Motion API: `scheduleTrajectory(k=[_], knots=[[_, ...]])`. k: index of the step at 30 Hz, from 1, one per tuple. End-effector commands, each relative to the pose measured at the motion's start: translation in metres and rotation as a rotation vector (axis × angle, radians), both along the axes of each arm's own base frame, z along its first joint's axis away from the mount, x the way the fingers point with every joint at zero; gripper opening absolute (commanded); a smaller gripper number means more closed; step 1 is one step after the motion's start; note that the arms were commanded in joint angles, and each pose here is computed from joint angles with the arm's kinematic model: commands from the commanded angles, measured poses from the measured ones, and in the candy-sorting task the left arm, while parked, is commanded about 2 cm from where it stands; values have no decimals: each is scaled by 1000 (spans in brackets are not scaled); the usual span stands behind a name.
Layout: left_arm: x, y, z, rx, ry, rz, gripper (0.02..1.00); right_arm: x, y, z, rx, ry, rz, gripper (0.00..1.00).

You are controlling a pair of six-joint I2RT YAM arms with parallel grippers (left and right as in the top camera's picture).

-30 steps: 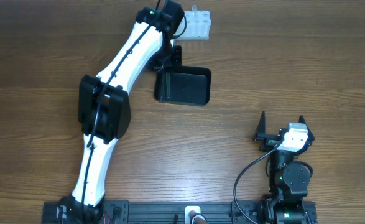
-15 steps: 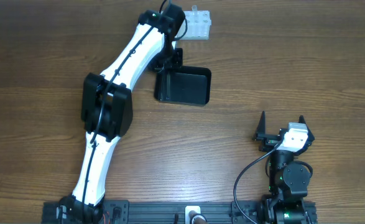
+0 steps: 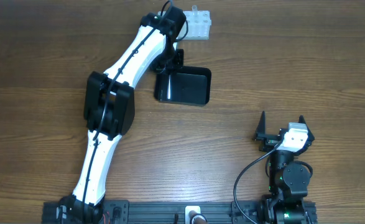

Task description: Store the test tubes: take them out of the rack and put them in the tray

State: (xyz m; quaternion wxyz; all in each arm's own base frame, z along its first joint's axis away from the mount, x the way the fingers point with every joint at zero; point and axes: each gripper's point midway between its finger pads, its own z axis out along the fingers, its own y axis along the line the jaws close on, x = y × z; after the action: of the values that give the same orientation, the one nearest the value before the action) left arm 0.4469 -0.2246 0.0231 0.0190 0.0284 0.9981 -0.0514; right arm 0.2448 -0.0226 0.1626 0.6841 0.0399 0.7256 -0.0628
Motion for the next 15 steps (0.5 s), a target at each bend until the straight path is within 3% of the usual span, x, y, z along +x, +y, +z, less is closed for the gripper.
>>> scheduleTrajectory(k=[1,12,15], knots=[[3,-3,-7,1,-4,-21,75,0,0,-2,3,0,0,993],[1,-2,-14,7,10,-21,84,0,0,-2,3,0,0,991],[1,-2,-14,7,10,-21,174,0,0,-2,3,0,0,991]])
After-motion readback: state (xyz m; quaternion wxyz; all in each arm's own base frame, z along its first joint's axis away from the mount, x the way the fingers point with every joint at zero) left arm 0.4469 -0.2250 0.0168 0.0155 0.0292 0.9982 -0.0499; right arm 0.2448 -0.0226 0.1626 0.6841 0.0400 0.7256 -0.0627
